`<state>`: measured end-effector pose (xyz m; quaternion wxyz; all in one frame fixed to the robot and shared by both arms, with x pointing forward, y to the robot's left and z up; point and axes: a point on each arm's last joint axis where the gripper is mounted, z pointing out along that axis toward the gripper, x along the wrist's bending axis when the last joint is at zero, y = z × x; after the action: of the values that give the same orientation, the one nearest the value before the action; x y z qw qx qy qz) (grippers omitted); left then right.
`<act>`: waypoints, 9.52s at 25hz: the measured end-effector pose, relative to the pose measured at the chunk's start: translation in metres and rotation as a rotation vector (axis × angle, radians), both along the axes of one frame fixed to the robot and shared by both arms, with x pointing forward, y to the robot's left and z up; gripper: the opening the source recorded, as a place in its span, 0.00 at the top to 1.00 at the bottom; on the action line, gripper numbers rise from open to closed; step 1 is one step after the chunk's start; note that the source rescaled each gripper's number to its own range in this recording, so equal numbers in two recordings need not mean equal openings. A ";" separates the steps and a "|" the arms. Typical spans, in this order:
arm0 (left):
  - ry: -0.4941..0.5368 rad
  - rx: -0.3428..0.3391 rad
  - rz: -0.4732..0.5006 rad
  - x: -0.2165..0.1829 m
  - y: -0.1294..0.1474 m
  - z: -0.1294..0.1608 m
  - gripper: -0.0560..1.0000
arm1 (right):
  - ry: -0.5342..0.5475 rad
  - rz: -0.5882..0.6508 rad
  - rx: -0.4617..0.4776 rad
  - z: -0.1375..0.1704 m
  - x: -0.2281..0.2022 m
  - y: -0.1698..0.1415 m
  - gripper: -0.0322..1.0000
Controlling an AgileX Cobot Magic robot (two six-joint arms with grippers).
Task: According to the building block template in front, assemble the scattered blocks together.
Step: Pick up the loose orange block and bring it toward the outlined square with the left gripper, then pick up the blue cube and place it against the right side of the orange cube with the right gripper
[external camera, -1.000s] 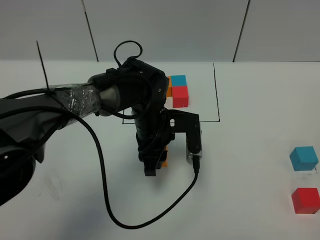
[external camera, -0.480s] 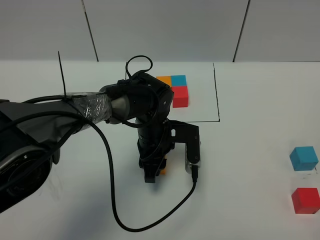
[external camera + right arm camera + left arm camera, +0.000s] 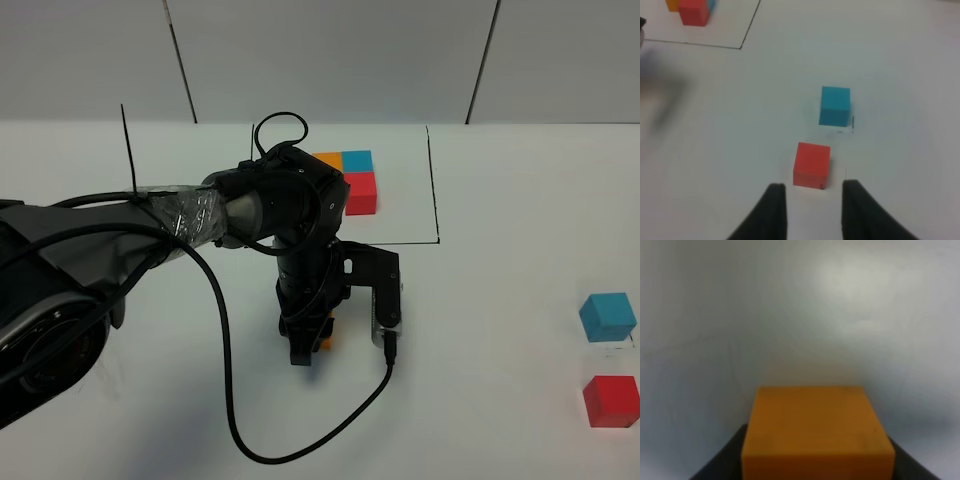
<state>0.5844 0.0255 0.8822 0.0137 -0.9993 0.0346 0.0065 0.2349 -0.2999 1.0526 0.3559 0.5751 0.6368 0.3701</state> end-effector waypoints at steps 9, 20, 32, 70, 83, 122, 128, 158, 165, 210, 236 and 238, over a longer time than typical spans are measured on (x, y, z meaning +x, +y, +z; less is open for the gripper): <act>0.016 0.011 0.055 0.004 -0.004 0.004 0.23 | -0.001 0.000 0.000 0.000 0.000 0.000 0.97; -0.116 0.052 0.142 0.023 -0.008 0.073 0.00 | -0.001 0.000 0.000 0.000 0.000 0.000 0.97; -0.504 -0.297 0.425 -0.002 0.020 0.267 0.00 | -0.001 0.000 0.000 0.000 0.000 0.000 0.97; -0.744 -0.809 0.955 -0.337 0.296 0.287 0.12 | -0.001 0.000 0.001 0.000 0.000 0.000 0.97; -0.814 -0.958 1.227 -0.393 0.277 0.230 0.17 | -0.001 0.000 0.001 0.000 0.000 0.000 0.97; -0.753 -0.837 1.543 -0.358 0.271 0.161 0.52 | -0.001 0.002 0.003 0.000 0.000 0.000 0.97; -0.753 -0.837 1.543 -0.358 0.271 0.161 0.59 | -0.001 0.002 0.003 0.000 0.000 0.000 0.97; -0.753 -0.837 1.543 -0.358 0.271 0.161 0.67 | 0.088 -0.070 0.115 0.000 0.013 0.001 0.36; -0.753 -0.837 1.543 -0.358 0.271 0.161 0.67 | 0.236 -0.094 0.057 0.000 0.041 0.000 0.01; -0.753 -0.838 1.542 -0.358 0.271 0.161 0.68 | 0.909 -0.153 -0.048 -0.062 0.326 -0.017 0.03; -0.753 -0.838 1.542 -0.358 0.271 0.161 0.68 | 1.003 -0.089 -0.031 -0.145 0.351 -0.014 0.14; -0.753 -0.838 1.542 -0.358 0.271 0.161 0.68 | 1.002 -0.089 -0.023 -0.147 0.352 -0.013 0.16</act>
<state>0.2266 0.2962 1.0435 -0.3431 -0.6069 -0.6408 -0.3213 0.5870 -0.3130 0.9053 0.0283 0.7047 0.7084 0.0259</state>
